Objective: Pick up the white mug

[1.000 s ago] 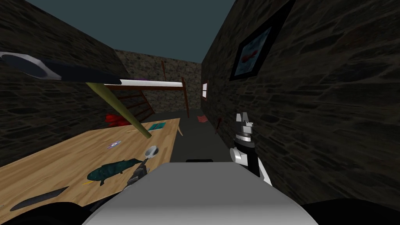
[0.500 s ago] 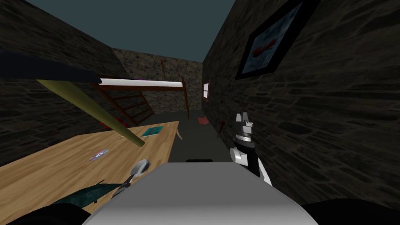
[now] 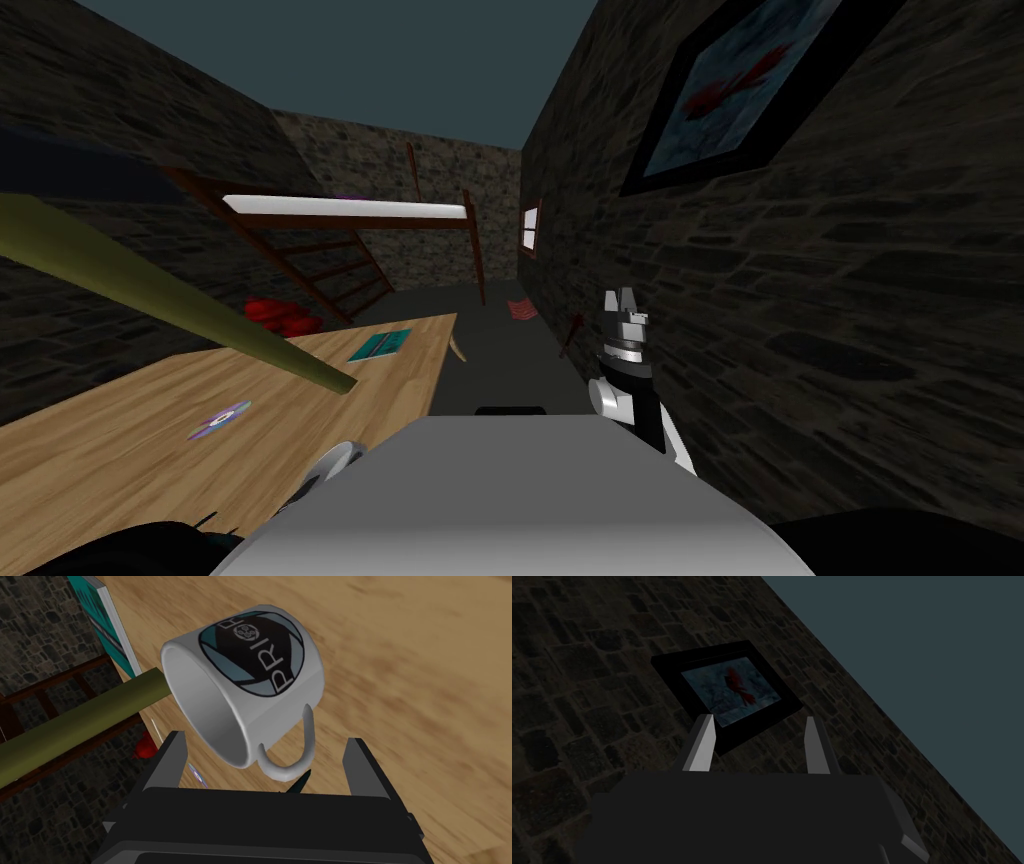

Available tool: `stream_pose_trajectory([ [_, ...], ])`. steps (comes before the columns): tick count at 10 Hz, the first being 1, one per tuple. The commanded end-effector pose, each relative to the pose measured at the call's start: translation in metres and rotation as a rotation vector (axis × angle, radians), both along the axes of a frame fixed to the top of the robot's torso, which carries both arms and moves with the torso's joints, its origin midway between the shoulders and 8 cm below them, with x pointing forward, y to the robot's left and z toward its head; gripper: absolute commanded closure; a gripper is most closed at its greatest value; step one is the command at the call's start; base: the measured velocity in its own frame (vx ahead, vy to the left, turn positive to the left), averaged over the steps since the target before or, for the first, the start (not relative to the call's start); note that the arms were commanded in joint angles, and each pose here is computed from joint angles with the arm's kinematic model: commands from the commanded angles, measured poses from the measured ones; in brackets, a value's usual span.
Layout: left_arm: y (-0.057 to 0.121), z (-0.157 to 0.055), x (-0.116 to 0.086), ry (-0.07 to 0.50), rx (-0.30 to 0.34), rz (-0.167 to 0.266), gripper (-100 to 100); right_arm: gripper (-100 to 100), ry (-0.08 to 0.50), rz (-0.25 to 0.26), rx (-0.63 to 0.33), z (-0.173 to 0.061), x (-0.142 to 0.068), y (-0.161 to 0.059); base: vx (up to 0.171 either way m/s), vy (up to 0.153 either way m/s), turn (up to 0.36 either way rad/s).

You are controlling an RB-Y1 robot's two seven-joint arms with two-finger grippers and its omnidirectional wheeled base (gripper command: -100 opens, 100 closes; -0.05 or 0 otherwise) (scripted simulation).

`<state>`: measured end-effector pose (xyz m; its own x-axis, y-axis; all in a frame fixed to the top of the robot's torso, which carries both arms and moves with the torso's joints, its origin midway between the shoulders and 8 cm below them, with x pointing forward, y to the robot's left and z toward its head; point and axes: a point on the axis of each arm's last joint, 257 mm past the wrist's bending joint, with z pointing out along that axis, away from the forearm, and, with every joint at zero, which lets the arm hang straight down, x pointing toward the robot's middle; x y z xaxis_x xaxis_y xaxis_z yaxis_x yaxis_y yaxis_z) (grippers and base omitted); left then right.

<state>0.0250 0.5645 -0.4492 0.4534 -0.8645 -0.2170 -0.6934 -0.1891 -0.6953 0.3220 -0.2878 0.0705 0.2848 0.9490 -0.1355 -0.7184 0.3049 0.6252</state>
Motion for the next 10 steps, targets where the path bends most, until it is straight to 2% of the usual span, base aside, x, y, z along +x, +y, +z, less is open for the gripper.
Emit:
stream_pose_trajectory([
  [1, 0.009, -0.003, 0.003, 0.002, 0.000, 0.012, -100, 0, 0.000, 0.000, 0.000, 0.000, 0.000, 0.000, -0.031, -0.025, -0.103],
  [4, 0.037, -0.009, 0.016, 0.004, 0.001, 0.053, -100, 0, 0.000, 0.000, 0.000, 0.000, 0.000, 0.000, -0.130, -0.069, -0.162],
  [5, 0.038, -0.010, 0.015, 0.006, 0.001, 0.054, -100, 0, 0.000, 0.000, 0.000, 0.000, 0.000, 0.000, -0.087, -0.054, -0.039],
  [10, 0.085, -0.014, 0.036, -0.001, 0.002, 0.135, -100, 0, 0.000, 0.000, 0.000, 0.000, 0.000, 0.000, -0.101, -0.063, -0.147],
])
